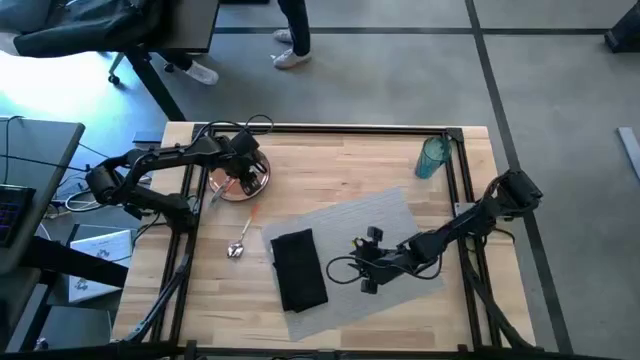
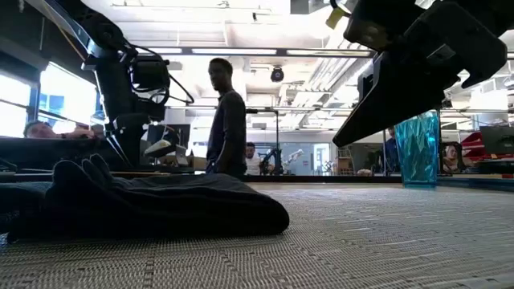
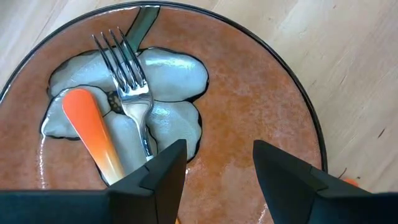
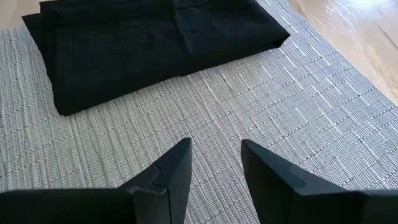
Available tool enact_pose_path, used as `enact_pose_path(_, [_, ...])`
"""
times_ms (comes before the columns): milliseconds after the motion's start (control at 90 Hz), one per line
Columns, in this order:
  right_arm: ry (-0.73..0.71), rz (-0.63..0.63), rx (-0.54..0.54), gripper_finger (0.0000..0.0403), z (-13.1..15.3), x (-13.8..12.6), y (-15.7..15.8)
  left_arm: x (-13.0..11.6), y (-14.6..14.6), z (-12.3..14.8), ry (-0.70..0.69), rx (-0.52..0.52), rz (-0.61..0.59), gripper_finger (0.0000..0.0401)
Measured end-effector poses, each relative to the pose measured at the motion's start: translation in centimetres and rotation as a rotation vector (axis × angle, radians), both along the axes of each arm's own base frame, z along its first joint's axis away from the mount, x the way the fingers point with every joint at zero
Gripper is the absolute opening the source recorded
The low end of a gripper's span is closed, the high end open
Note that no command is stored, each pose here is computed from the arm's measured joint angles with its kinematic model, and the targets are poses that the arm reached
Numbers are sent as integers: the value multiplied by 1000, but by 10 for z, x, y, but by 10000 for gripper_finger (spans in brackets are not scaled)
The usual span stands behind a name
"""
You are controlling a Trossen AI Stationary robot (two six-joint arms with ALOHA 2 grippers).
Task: Set table place
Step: Put the orange fork on the black napkin
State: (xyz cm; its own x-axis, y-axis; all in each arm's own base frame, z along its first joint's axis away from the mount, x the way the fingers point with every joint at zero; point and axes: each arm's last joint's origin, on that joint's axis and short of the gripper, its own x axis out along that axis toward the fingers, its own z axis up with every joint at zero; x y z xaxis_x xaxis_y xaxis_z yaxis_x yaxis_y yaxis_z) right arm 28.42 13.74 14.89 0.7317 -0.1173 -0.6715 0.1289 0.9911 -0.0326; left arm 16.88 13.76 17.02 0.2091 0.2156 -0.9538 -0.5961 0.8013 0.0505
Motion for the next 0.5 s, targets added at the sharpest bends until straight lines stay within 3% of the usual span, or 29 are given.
enact_pose_path(500, [1,1,0,126,0,0,0,2,1,-7,25,-21,6,170])
